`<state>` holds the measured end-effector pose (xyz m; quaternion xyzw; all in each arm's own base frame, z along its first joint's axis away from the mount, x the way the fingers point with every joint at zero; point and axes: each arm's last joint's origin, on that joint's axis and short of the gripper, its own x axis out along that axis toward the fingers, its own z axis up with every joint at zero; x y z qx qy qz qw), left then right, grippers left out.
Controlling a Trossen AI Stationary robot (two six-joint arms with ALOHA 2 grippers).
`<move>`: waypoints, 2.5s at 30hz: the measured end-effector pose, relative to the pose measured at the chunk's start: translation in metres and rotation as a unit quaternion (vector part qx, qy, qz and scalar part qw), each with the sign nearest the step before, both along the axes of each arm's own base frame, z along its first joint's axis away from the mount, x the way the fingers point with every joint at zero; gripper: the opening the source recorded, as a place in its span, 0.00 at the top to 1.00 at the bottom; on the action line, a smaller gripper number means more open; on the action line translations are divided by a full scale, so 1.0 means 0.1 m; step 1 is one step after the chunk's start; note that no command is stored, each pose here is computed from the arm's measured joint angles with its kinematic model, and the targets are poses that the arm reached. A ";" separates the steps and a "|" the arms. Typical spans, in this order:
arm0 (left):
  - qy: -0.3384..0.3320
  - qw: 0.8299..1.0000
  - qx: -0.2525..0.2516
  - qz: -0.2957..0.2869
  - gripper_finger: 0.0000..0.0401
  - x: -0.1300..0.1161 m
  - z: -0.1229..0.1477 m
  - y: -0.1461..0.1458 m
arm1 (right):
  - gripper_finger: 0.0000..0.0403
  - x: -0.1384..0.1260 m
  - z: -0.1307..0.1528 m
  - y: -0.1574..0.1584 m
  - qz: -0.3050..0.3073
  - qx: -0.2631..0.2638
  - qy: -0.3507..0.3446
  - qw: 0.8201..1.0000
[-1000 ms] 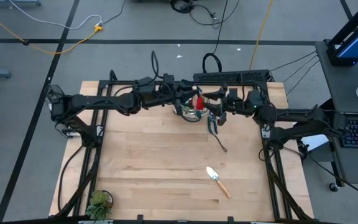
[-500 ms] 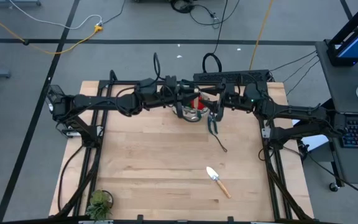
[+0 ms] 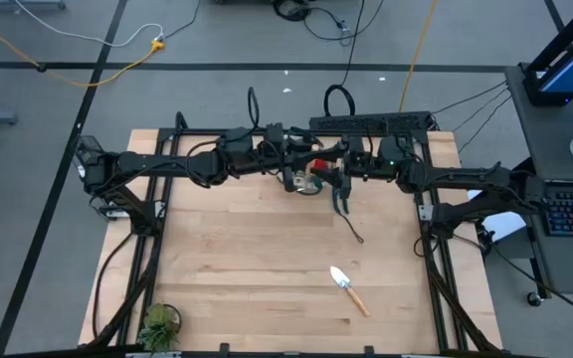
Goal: Pick & Place Garden tools in Gardening bag
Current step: Put the brown hand rake into the green gardening bag
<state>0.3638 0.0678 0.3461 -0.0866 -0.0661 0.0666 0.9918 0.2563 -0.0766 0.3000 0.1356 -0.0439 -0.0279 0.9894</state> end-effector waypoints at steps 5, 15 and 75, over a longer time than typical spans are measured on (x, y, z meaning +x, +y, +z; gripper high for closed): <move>0.023 1.000 0.001 0.001 0.83 0.01 -0.04 0.00 | 0.34 -0.01 0.01 0.00 -0.004 0.009 -0.002 1.000; 0.003 1.000 0.001 -0.016 0.83 0.05 -0.05 -0.04 | 0.34 0.04 -0.01 -0.02 0.000 0.018 -0.014 1.000; 0.030 0.998 -0.045 0.023 0.22 0.05 -0.23 0.38 | 0.85 0.02 -0.11 -0.15 -0.045 0.002 0.031 0.999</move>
